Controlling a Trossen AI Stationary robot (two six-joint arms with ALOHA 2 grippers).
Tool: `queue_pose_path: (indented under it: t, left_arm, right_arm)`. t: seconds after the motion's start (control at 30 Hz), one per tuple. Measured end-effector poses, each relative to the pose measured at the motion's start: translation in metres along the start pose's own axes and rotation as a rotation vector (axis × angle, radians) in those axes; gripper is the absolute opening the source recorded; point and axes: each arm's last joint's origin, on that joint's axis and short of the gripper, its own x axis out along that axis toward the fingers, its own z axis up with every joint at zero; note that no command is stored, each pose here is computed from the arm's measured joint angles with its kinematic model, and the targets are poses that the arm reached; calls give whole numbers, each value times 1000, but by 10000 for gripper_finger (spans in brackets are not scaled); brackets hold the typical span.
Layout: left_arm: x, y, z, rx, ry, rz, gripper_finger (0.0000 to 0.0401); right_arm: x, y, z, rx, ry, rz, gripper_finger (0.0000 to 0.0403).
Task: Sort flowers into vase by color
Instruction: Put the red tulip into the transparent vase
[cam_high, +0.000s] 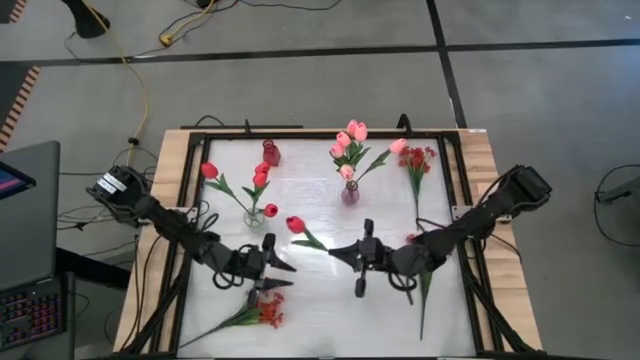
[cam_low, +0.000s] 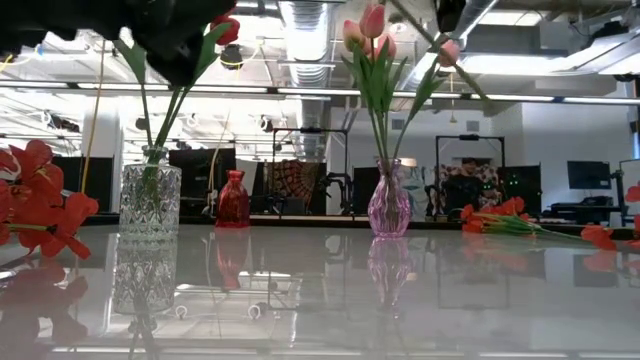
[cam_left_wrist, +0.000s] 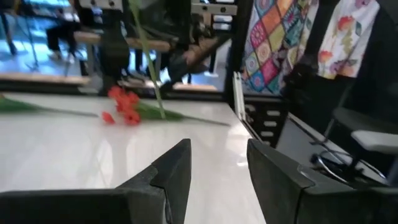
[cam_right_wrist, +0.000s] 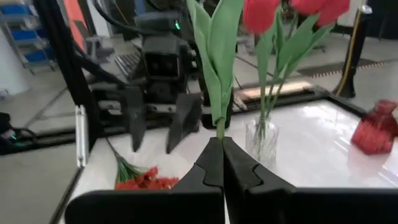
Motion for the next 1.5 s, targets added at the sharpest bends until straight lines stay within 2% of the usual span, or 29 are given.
queue_pose_path:
  t: [0.2,0.37,0.93,1.13,1.27,1.5]
  left_arm:
    - [2,6,10,67,-93,21,143]
    - [3,6,19,107,-160,20,143]
    - [12,0,36,85,-209,37,143]
    - [22,-4,41,109,-131,46,134]
    - [26,-4,38,98,-59,73,129]
    - [26,-3,38,85,-63,99,128]
  right_arm:
    - [-12,-8,5,-17,-45,37,19]
    - [-11,-4,2,-41,-80,136,19]
    - [-4,-3,5,26,-153,232,19]
    - [18,-1,-17,50,-240,283,19]
    - [26,-4,-16,73,-293,301,19]
    - [44,5,-14,69,-317,367,19]
